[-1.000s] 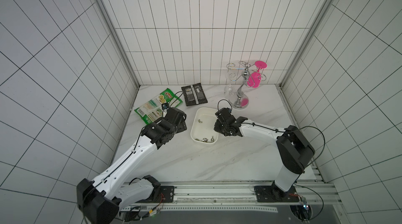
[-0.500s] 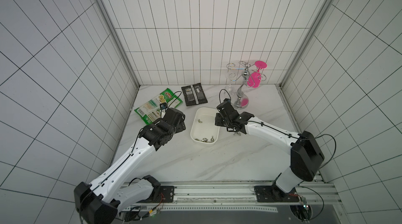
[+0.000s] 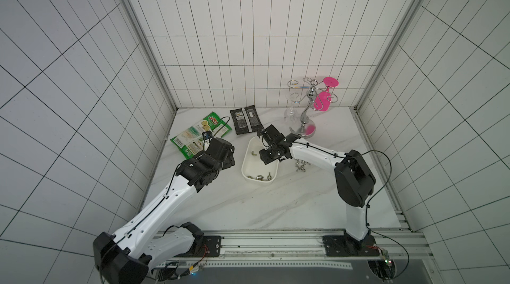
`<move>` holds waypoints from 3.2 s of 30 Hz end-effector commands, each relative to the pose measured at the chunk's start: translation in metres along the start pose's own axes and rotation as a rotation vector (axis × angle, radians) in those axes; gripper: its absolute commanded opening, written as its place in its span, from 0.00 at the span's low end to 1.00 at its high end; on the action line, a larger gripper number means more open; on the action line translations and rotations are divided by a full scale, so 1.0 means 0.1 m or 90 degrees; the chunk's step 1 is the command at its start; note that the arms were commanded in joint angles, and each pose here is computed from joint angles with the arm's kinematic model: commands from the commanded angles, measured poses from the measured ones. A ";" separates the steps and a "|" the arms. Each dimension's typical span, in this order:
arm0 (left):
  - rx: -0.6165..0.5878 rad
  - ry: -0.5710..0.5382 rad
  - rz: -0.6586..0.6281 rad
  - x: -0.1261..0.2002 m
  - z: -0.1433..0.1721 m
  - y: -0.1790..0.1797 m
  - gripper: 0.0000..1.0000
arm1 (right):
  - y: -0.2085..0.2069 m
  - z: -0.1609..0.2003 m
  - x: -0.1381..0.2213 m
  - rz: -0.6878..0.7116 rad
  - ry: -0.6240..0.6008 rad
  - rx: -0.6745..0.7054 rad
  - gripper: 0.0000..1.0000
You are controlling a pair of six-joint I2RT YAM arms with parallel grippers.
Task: Take out the wing nut from the storage box
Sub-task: Pick up the wing nut from the storage box, then place the wing nut at the center of the board.
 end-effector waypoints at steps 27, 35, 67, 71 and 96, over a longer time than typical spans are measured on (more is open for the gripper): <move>-0.016 0.014 -0.014 -0.11 0.03 -0.04 0.84 | 0.01 -0.54 -0.66 -0.019 -0.085 0.029 0.40; -0.019 0.010 -0.018 -0.11 0.02 -0.04 0.84 | 0.01 -0.50 -0.78 -0.030 -0.070 0.024 0.35; -0.010 0.014 -0.013 -0.10 0.03 -0.04 0.84 | 0.01 -0.39 -0.57 -0.055 -0.089 0.008 0.09; -0.010 0.017 -0.013 -0.11 0.04 -0.05 0.84 | 0.01 -0.44 -0.28 -0.061 -0.124 -0.010 0.09; -0.015 0.032 0.002 -0.18 0.02 -0.17 0.84 | -1.16 0.87 0.79 0.097 -0.106 -0.265 0.08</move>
Point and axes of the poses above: each gripper's point midway between its finger pads, its own x axis back along the fingers, its own y axis along the line the jaws close on, z = x × y, the point moved 4 cm from there along x, back along the fingers, and after that the axes turned 1 degree about -x, right-handed, at the moved point
